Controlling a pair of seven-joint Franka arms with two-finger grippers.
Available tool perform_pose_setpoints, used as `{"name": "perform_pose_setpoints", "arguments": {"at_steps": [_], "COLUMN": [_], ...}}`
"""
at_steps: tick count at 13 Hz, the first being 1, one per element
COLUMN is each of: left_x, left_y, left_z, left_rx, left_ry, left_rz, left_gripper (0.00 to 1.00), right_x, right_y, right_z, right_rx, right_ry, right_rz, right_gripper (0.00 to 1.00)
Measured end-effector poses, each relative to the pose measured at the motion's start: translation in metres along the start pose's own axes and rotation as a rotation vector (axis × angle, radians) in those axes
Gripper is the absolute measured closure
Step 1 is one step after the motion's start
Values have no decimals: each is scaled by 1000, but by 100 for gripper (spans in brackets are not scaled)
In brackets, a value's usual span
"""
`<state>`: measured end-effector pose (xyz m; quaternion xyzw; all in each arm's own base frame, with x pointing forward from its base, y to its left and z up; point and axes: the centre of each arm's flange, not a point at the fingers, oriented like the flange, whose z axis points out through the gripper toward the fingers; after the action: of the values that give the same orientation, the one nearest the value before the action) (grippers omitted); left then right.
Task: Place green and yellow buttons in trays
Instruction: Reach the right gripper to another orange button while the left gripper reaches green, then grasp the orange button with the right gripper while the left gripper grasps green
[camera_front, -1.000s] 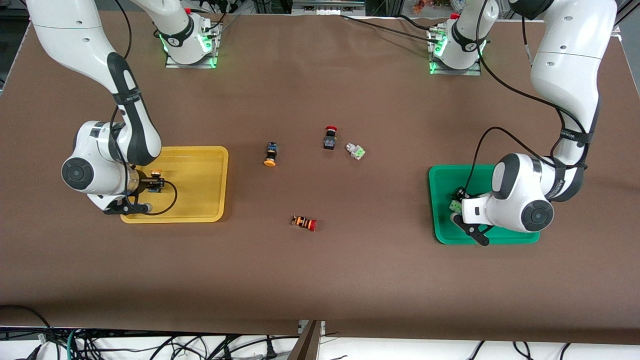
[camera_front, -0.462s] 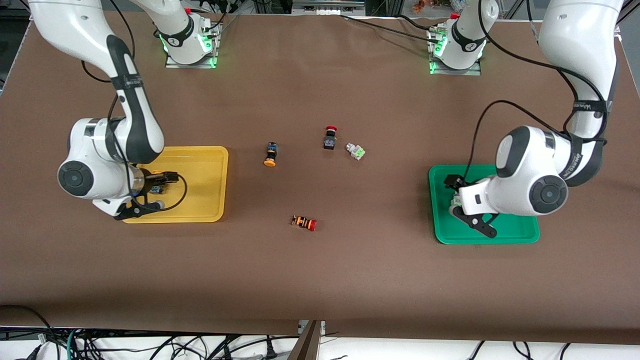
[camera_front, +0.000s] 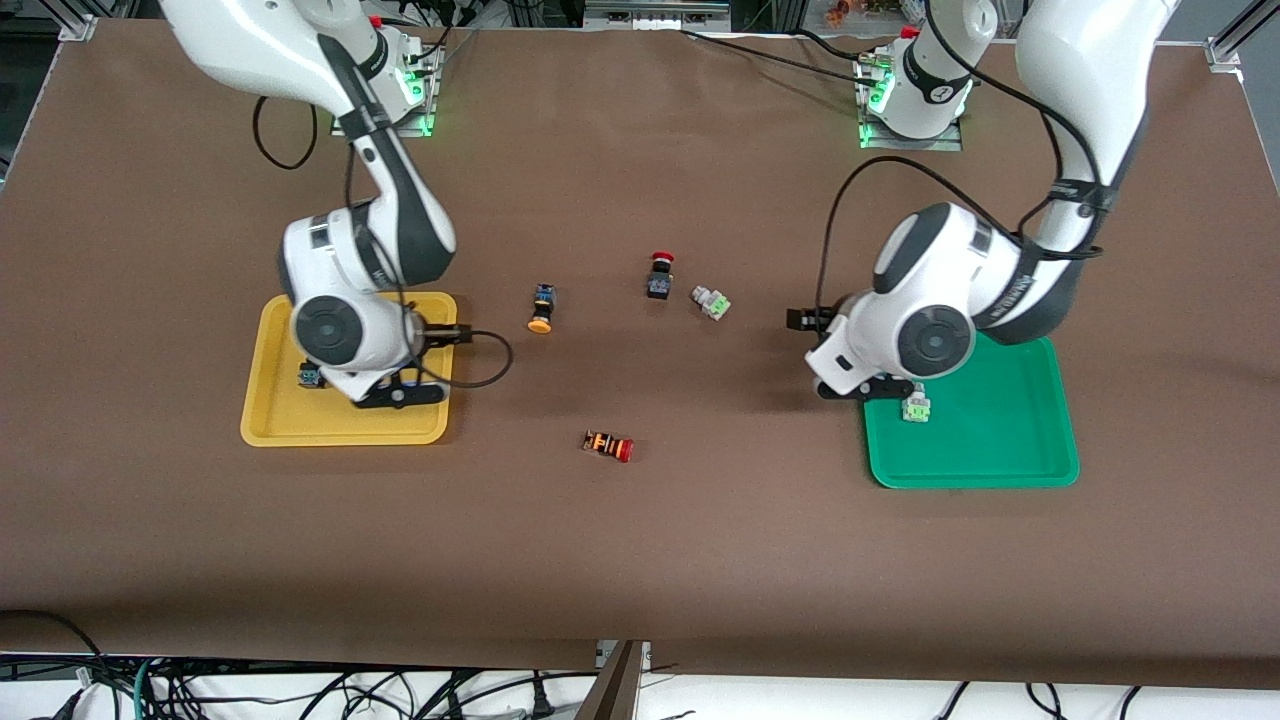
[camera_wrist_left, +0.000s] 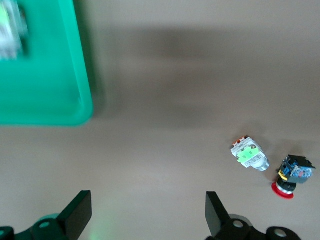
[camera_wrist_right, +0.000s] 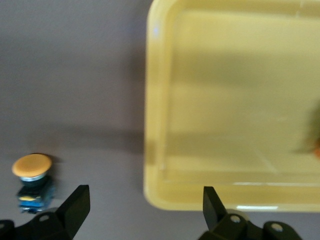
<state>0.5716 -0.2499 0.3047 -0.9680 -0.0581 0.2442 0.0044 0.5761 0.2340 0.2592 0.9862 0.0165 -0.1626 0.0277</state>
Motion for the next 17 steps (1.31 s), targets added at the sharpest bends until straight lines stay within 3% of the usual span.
{"name": "perform_pose_setpoints", "arguments": {"at_steps": [4, 7, 11, 14, 15, 16, 17], "left_x": [-10, -28, -52, -56, -54, -51, -49], "left_y": [26, 72, 104, 108, 107, 107, 107], "left_z": [29, 80, 143, 161, 163, 165, 168], "left_rx": [-81, -167, -249, -260, -264, -272, -279], "left_ry": [-36, 28, 95, 95, 95, 96, 97], "left_rz": [-315, -481, -576, -597, -599, -602, -605], "left_gripper": [0, 0, 0, 0, 0, 0, 9], "right_x": [-22, -37, -48, -46, -46, -46, -47], "right_y": [-55, -90, -123, -129, -128, -127, -127], "right_z": [13, 25, 60, 83, 90, 95, 97], "right_rx": [20, 45, 46, 46, 46, 45, 44], "right_ry": [3, 24, 37, 37, 38, 37, 35], "right_rz": [102, 143, 140, 144, 146, 147, 148], "right_gripper": [0, 0, 0, 2, 6, 19, 33]}}
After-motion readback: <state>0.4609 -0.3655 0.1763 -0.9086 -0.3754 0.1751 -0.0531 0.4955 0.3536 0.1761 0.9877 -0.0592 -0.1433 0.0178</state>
